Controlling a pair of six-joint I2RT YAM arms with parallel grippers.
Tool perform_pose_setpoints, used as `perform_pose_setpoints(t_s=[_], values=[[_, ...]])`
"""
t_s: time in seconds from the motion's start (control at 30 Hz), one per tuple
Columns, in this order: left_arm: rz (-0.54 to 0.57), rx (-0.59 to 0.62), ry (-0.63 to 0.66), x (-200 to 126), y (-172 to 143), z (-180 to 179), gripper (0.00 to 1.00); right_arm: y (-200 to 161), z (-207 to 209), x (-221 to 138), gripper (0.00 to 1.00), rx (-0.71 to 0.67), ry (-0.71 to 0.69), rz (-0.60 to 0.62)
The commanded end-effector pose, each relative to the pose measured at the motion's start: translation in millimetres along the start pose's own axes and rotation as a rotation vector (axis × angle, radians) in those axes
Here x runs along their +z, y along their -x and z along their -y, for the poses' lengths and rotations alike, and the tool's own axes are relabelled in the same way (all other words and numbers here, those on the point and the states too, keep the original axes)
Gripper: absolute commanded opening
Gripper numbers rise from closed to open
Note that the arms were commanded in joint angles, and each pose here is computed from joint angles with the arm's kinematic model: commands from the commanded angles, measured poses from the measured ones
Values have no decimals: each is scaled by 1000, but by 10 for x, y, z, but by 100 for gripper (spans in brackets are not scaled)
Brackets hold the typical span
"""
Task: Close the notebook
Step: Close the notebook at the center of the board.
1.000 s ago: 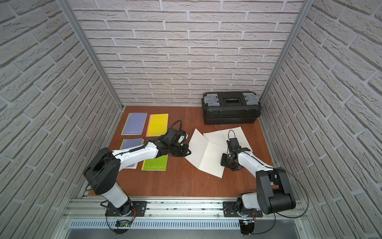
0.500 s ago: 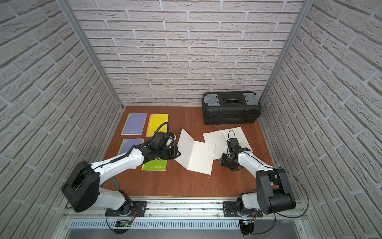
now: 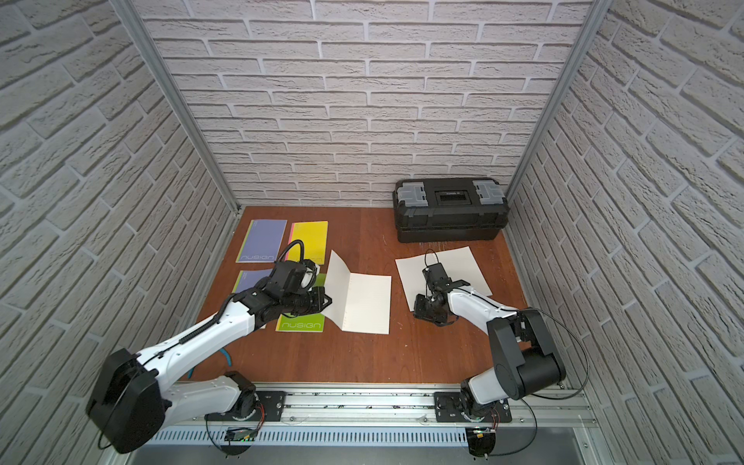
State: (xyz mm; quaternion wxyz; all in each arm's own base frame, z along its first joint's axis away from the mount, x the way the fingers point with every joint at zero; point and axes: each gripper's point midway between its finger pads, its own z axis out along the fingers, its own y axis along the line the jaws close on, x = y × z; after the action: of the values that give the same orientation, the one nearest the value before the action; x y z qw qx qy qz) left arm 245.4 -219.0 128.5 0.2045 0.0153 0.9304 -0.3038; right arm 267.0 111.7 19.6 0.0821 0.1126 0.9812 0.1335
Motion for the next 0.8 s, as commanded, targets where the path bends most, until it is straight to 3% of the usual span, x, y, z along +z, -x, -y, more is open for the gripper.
perform_pose_setpoints(t_s=[0.0, 0.2, 0.3, 0.77], values=[[9, 27, -25, -12, 34, 52, 10, 85, -213, 54, 42, -12, 29, 16], [20, 36, -43, -27, 80, 116, 33, 137, -367, 124, 42, -31, 44, 11], [28, 42, -55, -39, 114, 165, 40, 164, -385, 122, 42, -37, 44, 13], [37, 105, -134, -14, 244, 549, 46, 171, -453, 45, 42, -50, 68, 30]])
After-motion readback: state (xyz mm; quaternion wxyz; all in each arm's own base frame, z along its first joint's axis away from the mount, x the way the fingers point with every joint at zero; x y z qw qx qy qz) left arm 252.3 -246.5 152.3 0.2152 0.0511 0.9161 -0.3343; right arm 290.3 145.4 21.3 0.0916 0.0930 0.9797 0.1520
